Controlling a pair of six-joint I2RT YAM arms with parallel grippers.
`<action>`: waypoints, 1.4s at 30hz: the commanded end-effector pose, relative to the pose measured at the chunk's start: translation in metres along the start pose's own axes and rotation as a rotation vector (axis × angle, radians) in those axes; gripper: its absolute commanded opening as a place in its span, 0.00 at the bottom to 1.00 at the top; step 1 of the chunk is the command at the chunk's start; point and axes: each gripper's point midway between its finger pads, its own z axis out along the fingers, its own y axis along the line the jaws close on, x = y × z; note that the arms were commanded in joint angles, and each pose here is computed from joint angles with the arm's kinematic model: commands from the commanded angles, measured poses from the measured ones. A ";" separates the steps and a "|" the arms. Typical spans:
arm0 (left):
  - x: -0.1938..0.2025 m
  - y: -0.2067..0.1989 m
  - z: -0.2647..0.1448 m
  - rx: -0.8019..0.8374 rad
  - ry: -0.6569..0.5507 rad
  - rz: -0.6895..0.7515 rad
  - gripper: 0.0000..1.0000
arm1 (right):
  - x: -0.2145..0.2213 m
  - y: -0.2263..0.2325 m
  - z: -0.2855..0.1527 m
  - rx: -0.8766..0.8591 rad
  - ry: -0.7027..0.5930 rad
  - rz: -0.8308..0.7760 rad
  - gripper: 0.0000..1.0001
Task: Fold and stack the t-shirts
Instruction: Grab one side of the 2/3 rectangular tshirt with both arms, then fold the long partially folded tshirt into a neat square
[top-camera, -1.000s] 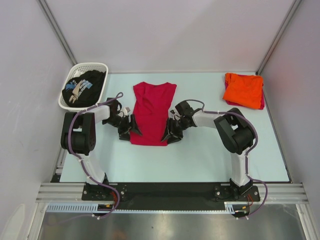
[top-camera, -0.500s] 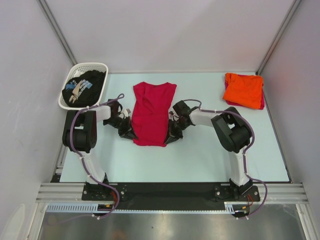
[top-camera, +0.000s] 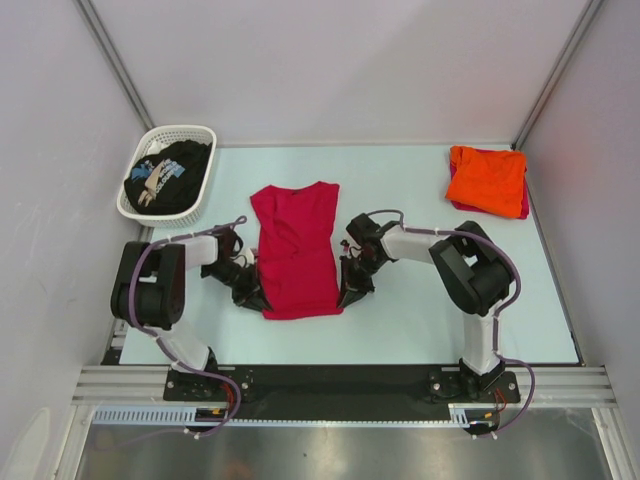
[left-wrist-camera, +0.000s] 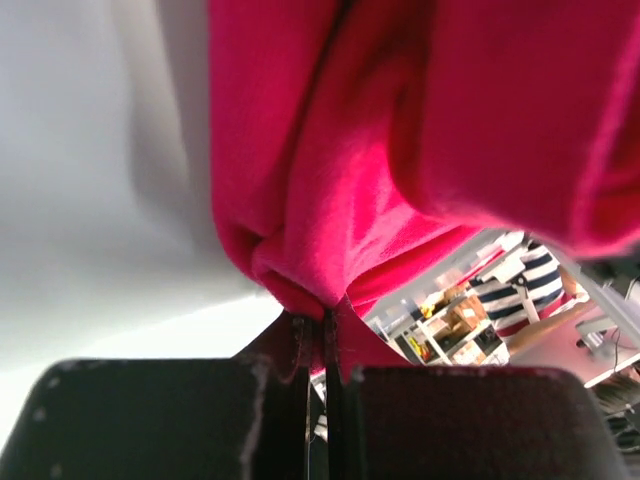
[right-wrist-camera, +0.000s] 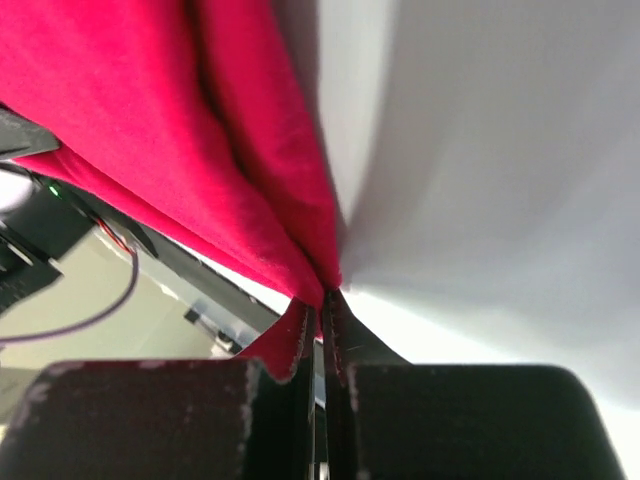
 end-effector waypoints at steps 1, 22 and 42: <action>0.034 0.017 -0.011 -0.079 0.018 -0.012 0.00 | 0.027 -0.011 -0.014 0.064 0.027 -0.003 0.00; -0.073 -0.081 -0.098 -0.010 -0.280 0.147 0.00 | -0.087 0.069 -0.099 -0.001 -0.370 -0.189 0.00; -0.176 -0.111 -0.104 0.017 -0.377 0.171 0.00 | -0.208 0.070 -0.103 0.003 -0.459 -0.237 0.00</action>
